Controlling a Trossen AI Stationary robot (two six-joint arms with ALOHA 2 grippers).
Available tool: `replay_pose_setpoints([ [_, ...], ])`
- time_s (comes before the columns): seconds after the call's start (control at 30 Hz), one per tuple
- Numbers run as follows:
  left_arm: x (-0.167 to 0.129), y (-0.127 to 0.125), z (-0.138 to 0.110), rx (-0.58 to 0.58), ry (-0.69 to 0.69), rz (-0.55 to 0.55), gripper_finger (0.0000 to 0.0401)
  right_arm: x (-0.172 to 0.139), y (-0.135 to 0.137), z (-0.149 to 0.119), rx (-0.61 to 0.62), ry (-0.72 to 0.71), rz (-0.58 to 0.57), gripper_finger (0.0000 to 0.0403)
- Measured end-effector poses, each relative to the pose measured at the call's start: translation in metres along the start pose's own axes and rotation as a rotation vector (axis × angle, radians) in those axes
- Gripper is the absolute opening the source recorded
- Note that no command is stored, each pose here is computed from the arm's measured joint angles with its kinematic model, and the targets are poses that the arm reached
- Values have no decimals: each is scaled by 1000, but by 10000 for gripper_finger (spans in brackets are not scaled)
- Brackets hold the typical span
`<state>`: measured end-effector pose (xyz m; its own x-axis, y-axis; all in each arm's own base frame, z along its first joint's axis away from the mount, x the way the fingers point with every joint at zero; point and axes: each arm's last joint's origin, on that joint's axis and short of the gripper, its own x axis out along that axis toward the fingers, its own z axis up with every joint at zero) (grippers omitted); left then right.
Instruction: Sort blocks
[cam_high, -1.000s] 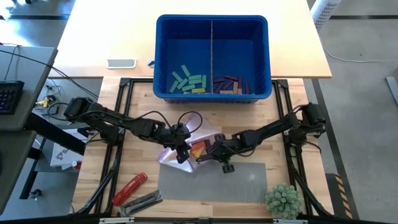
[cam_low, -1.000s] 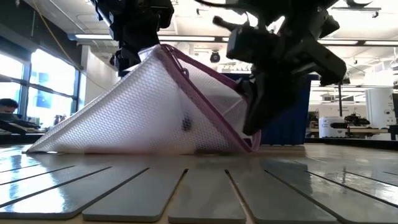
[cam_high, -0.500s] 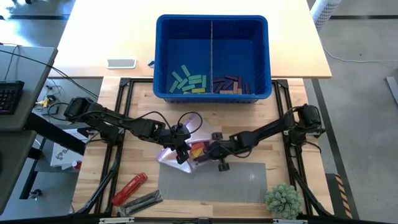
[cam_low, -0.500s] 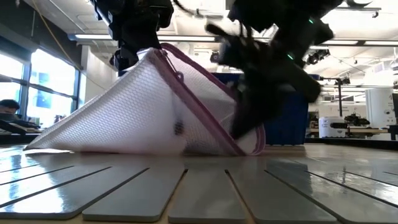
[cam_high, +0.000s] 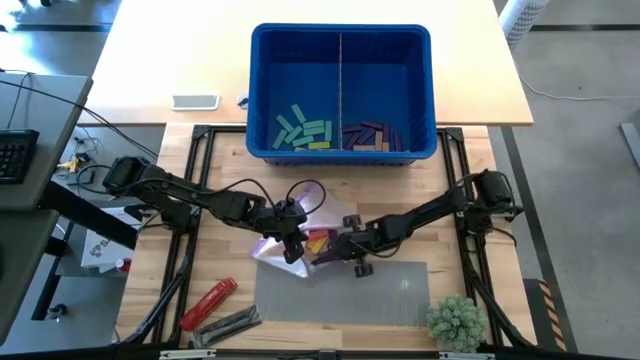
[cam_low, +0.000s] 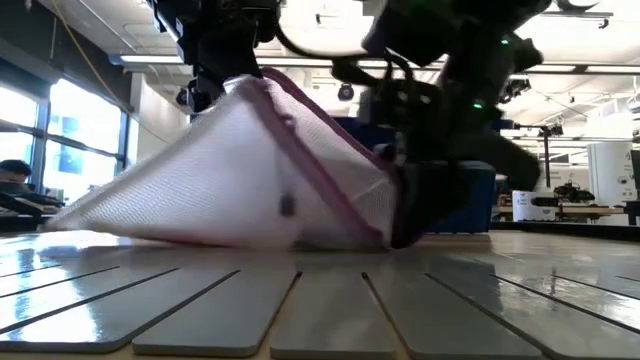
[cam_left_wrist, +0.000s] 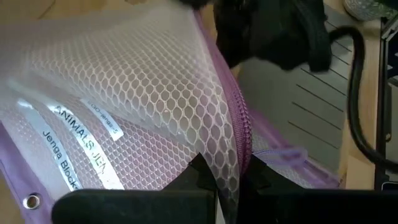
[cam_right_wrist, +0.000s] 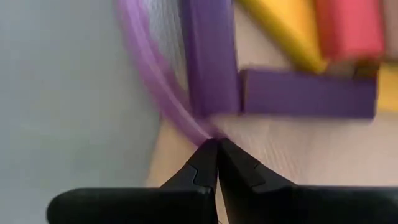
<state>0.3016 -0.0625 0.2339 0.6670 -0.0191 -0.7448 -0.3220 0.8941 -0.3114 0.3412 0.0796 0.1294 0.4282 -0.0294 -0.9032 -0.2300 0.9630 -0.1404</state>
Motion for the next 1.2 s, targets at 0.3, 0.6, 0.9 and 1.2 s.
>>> replay_pose_setpoints([
  [0.3,0,0,0,0,-2,-1,0,-7,-4,51,-9,-240,14,0],
  [0.6,0,-1,0,1,2,-3,0,-18,-8,43,-64,-42,22,0],
  [0.9,0,-1,0,-18,2,-3,0,-81,-6,54,-48,-76,26,0],
  [1.2,0,0,0,-5,0,5,0,-216,-37,52,-3,-410,-91,0],
])
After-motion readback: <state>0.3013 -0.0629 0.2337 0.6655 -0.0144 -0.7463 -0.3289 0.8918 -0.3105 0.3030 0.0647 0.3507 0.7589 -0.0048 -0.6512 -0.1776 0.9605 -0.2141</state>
